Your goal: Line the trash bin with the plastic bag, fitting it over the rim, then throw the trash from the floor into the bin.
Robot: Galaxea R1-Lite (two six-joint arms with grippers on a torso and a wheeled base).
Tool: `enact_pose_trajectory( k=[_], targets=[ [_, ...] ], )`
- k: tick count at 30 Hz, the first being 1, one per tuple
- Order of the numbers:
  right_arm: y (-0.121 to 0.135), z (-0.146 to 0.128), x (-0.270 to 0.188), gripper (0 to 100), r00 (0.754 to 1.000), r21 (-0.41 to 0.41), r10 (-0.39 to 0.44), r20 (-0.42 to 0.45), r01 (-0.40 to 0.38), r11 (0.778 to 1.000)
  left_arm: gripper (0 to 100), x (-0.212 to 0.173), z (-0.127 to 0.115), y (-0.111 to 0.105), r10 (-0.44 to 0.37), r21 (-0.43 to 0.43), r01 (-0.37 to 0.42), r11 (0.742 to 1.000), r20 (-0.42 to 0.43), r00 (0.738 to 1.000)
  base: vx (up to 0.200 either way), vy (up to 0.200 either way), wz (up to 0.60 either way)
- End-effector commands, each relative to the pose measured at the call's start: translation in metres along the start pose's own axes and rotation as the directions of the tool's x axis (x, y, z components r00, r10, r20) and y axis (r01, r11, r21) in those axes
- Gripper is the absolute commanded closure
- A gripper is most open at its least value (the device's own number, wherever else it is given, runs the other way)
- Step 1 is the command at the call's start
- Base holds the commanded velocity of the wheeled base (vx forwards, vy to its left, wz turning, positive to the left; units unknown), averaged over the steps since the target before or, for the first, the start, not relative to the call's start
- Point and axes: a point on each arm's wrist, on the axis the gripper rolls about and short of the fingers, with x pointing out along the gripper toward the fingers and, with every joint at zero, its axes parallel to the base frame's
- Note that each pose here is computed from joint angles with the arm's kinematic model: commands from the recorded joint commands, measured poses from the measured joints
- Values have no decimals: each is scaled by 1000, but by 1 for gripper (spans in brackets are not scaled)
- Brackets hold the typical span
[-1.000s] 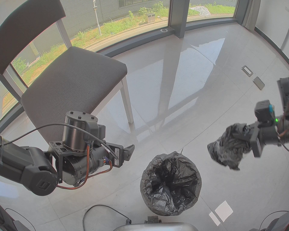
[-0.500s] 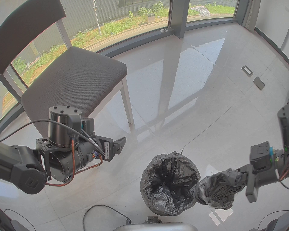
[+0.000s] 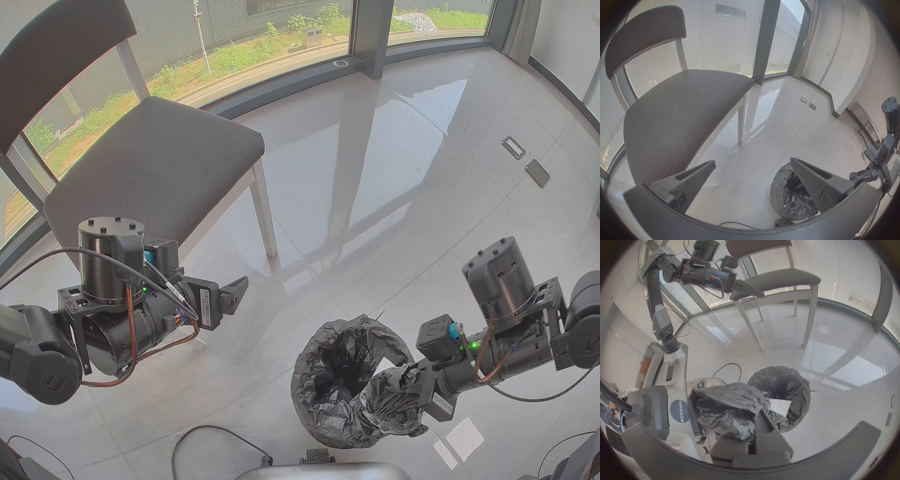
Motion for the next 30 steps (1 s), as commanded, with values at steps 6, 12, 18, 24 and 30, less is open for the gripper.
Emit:
enact_pose_trajectory(
  k=[6,12,18,24,30],
  targets=[
    [-23,-6,38,100,999,41,-18,-47,20,999,0,-2,2,2,-7,-5,7,1000,10,1000,0,0,0],
    [-38,1,46,100,998,56,-47,-30,49,997,0,-1,3,2,-5,-4,5,1000,10,1000,0,0,0],
    [-42,-2,49,100,998,49,-47,-46,50,998,0,1,5,1,-8,-5,8,1000,13,1000,0,0,0],
    [-45,3,53,0,998,54,-57,-25,59,997,0,1,5,1,-9,-8,9,1000,21,1000,0,0,0],
    [-49,4,50,0,997,61,-70,-16,70,996,0,1,5,2,-8,-9,8,1000,22,1000,0,0,0]
  ],
)
